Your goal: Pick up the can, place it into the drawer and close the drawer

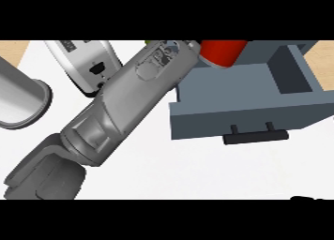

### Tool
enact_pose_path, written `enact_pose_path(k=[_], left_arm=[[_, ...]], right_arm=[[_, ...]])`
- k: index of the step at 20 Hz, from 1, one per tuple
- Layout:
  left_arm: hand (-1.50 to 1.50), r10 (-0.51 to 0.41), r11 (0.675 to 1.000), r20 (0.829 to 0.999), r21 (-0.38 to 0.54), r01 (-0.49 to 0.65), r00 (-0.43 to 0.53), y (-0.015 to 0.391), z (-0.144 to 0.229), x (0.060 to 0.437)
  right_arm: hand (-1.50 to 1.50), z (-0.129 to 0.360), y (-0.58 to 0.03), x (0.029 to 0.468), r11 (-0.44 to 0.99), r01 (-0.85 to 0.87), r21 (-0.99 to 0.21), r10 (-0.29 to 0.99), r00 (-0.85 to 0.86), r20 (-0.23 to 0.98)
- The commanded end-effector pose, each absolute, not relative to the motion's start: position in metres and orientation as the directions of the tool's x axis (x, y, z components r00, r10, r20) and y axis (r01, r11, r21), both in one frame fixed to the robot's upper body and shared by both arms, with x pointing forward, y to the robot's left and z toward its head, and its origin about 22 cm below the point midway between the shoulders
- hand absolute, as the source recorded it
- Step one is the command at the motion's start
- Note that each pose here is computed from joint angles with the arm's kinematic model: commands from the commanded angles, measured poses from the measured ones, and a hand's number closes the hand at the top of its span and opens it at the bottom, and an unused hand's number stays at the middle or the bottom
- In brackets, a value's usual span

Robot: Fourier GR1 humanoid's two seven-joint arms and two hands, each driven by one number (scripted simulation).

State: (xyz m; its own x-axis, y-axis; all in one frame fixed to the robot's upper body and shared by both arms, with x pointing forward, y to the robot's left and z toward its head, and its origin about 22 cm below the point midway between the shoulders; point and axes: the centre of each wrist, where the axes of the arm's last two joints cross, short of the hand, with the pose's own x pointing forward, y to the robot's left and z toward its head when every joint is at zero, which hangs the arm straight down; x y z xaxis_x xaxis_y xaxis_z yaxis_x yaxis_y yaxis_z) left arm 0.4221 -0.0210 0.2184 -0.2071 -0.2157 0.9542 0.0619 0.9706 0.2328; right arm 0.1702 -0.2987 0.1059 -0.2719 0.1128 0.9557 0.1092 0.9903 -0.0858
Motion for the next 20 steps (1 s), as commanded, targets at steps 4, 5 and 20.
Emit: enact_pose_path(k=[4,5,20], left_arm=[[1.5,-0.276,0.958,0.933,0.286,0.008,-0.23,-0.021,0.211,0.426],[1.5,-0.27,0.961,0.935,0.275,-0.012,-0.228,-0.01,0.183,0.427],[-1.5,-0.343,0.94,0.914,0.333,-0.08,-0.218,-0.006,0.163,0.428]], right_arm=[[-1.5,0.112,-0.29,0.181,0.992,0.095,-0.087,0.11,-0.276,0.955],[-1.5,0.115,-0.299,0.176,0.992,0.095,-0.087,0.111,-0.284,0.952],[-1.5,0.115,-0.292,0.186,0.993,0.07,-0.097,0.114,-0.307,0.945]])
